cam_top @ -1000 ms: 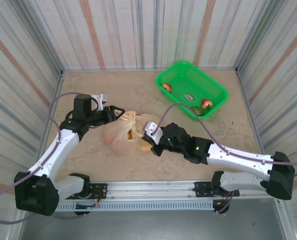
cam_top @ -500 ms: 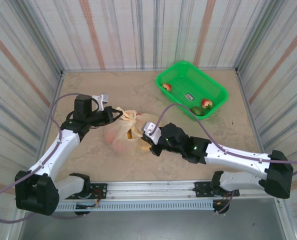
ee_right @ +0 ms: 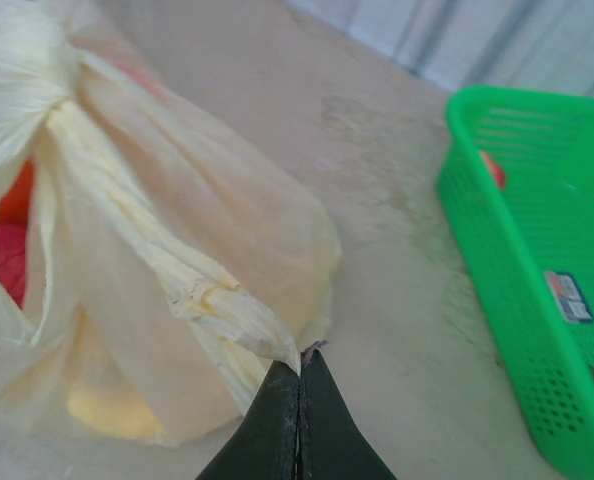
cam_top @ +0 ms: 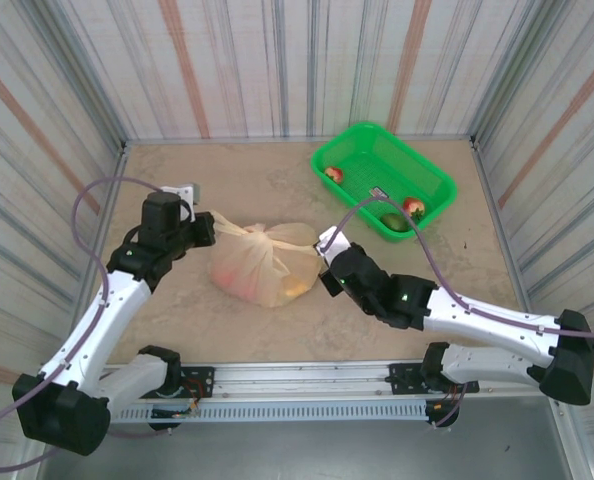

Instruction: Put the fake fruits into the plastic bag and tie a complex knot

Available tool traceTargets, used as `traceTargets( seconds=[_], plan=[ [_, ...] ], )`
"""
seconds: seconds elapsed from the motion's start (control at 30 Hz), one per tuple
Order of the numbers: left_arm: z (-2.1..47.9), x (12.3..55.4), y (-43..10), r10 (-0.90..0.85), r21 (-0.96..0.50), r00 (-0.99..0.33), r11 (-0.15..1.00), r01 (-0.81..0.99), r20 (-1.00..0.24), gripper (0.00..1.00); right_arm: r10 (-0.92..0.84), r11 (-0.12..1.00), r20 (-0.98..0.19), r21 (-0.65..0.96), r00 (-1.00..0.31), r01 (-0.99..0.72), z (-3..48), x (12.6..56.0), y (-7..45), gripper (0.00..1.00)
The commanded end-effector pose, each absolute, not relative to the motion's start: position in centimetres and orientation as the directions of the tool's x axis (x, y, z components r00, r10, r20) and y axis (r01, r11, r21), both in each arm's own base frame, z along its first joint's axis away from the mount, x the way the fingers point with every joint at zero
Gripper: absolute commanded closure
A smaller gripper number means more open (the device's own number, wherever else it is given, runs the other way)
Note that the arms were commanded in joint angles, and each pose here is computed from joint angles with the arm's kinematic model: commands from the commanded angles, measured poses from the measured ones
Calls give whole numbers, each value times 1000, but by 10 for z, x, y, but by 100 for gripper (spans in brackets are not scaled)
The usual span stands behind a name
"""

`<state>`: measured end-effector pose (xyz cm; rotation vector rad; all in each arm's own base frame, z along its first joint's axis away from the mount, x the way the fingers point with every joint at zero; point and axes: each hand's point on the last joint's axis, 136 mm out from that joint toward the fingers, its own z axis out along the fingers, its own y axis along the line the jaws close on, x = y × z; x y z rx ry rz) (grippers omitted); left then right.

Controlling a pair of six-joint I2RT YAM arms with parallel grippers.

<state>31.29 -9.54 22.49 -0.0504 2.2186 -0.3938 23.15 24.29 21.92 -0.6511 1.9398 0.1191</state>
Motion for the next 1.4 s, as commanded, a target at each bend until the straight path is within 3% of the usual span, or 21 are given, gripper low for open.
traceTargets(
  seconds=[0.0, 0.23, 0.63, 0.93, 1.1, 1.13, 1.2, 1.23, 1.3, 1.37],
  plan=[
    [234, 326, -19, -265, -178, -505, 960, -215, -821, 100, -329, 942, -846, -268, -419, -200, 213, 251, 165, 100],
    [203, 334, 11, -429, -280, -489, 894, -350, -759, 100, 25, 999, -867, 38, -497, -15, 201, 265, 113, 100],
    [184, 331, 29, -456, -263, -486, 871, -414, -746, 100, 384, 922, -746, 285, -544, 260, 147, 266, 40, 100],
    [182, 342, -9, -389, -272, -575, 920, -282, -720, 100, 309, 949, -728, 272, -611, 156, 146, 278, 64, 100],
    [201, 345, -60, -299, -316, -606, 945, -81, -737, 100, 164, 968, -762, 247, -626, -47, 170, 284, 105, 100],
    [211, 345, -74, -287, -351, -602, 936, -12, -745, 97, 138, 966, -779, 242, -611, -91, 183, 284, 112, 96],
    [224, 341, -96, -276, -417, -618, 904, 92, -736, 87, 109, 953, -804, 251, -585, -167, 209, 283, 124, 76],
    [231, 338, -106, -268, -444, -631, 885, 136, -728, 77, 103, 944, -815, 261, -570, -203, 222, 282, 129, 62],
    [241, 330, -117, -255, -471, -645, 862, 185, -720, 48, 90, 930, -834, 265, -545, -253, 244, 278, 134, 41],
    [251, 321, -121, -268, -499, -642, 842, 206, -718, 32, 76, 922, -855, 256, -513, -291, 261, 273, 135, 33]
  ],
)
